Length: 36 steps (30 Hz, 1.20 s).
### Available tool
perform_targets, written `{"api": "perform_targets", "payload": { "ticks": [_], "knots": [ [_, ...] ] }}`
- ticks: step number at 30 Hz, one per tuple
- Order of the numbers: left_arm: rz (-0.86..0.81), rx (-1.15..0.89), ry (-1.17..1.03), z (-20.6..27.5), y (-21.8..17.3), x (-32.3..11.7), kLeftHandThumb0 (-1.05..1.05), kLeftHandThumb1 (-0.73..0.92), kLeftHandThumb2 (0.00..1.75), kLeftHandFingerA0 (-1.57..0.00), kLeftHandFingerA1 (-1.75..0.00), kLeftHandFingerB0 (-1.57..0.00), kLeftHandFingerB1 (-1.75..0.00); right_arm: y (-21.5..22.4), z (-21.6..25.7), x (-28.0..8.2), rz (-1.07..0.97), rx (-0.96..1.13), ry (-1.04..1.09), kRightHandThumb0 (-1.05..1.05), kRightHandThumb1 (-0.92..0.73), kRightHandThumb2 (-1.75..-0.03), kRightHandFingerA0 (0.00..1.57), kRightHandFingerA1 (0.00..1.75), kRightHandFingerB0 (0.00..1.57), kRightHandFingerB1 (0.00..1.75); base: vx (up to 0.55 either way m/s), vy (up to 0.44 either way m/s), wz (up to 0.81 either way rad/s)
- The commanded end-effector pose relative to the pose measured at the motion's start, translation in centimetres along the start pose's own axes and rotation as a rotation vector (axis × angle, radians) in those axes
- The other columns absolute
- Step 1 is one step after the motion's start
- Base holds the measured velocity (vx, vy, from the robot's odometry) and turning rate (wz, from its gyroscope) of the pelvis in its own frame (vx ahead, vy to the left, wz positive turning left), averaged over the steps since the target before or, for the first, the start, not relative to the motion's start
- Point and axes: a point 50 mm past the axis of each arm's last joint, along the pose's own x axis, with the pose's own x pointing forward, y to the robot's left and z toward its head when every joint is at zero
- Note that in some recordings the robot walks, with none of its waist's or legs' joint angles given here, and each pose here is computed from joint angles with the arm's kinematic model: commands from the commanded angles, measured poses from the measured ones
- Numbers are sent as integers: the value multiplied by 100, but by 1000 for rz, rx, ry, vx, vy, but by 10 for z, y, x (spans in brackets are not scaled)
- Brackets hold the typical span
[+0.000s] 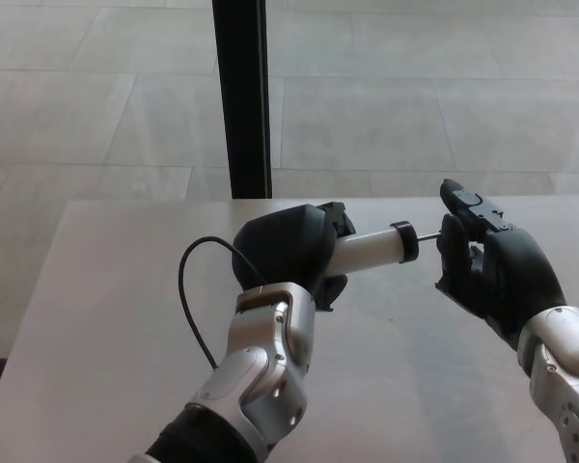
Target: The robot uses its left hand to lift the air pump kept on the middle of the desk and use the right hand to compress the handle
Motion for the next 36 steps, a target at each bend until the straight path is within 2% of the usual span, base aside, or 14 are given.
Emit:
{"api": "perform_targets", "payload": {
  "ticks": [1,3,5,6,9,16,17,18,19,20,22,23,26,36],
  "knots": [
    [12,-35,44,-7,4,3,-23,74,75,-87,-164,-78,-80,-12,2,-3,-111,-28,-35,-104,-83,-99,0,0,0,0,0,0,0],
    [16,-37,41,-7,5,3,-24,74,74,-90,-166,-80,-85,-14,0,-3,-136,-5,-27,-105,-92,-75,0,0,0,0,0,0,0],
    [13,-45,45,-7,6,3,-26,76,72,-89,-169,-80,-89,-14,-3,-4,-148,3,-18,-103,-83,-98,0,0,0,0,0,0,0],
    [15,-45,46,-7,6,3,-26,75,71,-92,-164,-76,-77,-14,-4,-4,-160,15,-10,-105,-92,-78,0,0,0,0,0,0,0],
    [2,-45,47,-6,5,3,-25,71,68,-96,-168,-74,-76,-16,-7,-6,-171,7,7,-103,-86,-100,0,0,0,0,0,0,0],
    [7,-34,36,-13,1,-1,-25,76,69,-89,-169,-79,-81,-27,-4,-8,-264,0,15,-101,-92,-84,0,0,0,0,0,0,0],
    [3,-34,35,-14,0,-1,-18,72,75,-102,-173,-74,-113,-29,-3,-9,-272,8,14,-101,-92,-84,0,0,0,0,0,0,0],
    [3,-35,34,-15,0,-2,-30,58,102,-112,-129,-83,-101,-31,-3,-9,-271,12,19,-102,-92,-85,0,0,0,0,0,0,0],
    [2,-42,33,-17,0,-4,-31,59,101,-113,-131,-87,-108,-35,-2,-10,-272,11,18,-103,-92,-86,0,0,0,0,0,0,0],
    [4,-39,32,-19,-1,-5,-22,72,77,-85,-174,-77,-132,-37,-2,-10,-272,1,12,-103,-92,-86,0,0,0,0,0,0,0],
    [-14,-42,47,-20,-1,-5,-24,75,76,-84,-174,-73,-139,-42,-2,-9,-275,1,14,-102,-92,-86,0,0,0,0,0,0,0],
    [-14,-41,45,-20,-1,-6,-23,65,84,-106,-165,-85,-103,-43,-2,-8,-278,7,14,-101,-92,-84,0,0,0,0,0,0,0],
    [-6,-38,34,-20,0,-7,-21,69,83,-85,-172,-78,-109,-45,-2,-6,-281,18,14,-104,-92,-83,0,0,0,0,0,0,0],
    [-9,-54,4,-11,-1,-8,-21,70,74,-87,-166,-78,-76,-60,7,8,-263,-6,10,-104,-92,-89,0,0,0,0,0,0,0]
  ]
}}
